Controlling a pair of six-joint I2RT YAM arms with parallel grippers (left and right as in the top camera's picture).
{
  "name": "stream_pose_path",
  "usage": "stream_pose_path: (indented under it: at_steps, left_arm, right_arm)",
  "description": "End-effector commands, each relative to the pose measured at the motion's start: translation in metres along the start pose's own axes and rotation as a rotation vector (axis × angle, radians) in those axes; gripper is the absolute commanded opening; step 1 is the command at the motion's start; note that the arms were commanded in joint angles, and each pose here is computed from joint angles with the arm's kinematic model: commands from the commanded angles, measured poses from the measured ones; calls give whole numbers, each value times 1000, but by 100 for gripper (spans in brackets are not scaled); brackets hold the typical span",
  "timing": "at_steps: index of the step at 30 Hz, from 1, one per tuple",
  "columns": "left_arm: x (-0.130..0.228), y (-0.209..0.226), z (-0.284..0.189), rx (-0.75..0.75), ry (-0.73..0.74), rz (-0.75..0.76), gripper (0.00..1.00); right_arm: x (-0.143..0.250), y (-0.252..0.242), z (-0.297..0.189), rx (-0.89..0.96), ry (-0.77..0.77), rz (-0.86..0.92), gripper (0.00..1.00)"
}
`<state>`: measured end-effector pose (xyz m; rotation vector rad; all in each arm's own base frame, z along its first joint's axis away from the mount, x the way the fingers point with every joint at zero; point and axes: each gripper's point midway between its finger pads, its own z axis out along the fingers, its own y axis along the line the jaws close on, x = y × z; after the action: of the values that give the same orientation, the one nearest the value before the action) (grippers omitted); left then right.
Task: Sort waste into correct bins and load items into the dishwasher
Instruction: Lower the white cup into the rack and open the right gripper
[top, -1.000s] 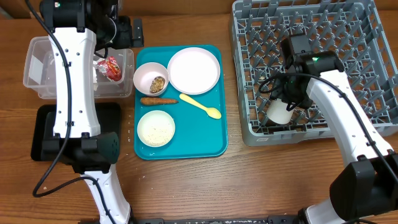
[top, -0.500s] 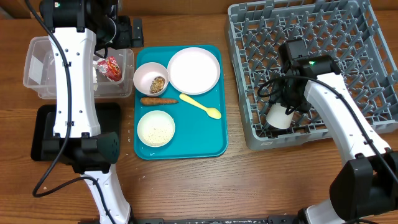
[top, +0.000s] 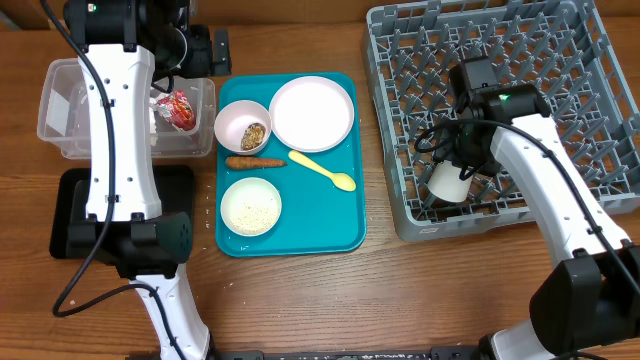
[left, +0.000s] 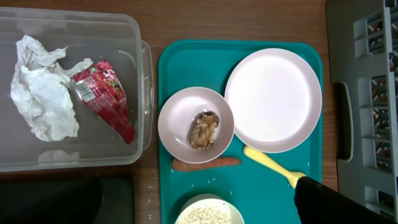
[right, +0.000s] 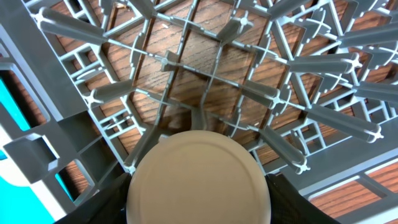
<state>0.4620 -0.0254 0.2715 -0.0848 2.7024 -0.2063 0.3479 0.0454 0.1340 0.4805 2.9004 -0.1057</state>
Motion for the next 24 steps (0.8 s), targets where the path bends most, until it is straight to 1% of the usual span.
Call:
stream_pose_path:
  at_steps: [1, 4, 9, 16, 24]
  left_arm:
    - [-4, -3, -7, -1, -26, 7, 100]
    - [-4, -3, -7, -1, -26, 7, 100]
    - [-4, -3, -7, -5, -27, 8, 100]
    - [-6, -3, -7, -4, -34, 8, 100]
    - [-6, 2, -7, -30, -37, 7, 100]
  right_arm:
    - [-12, 2, -19, -15, -70, 1, 41]
    - [-17, -6, -23, 31, -111, -2, 40]
    - [-11, -5, -24, 80, -120, -39, 40]
    - [-1, 17, -29, 80, -142, -100, 41]
    - [0, 18, -29, 83, -148, -92, 41]
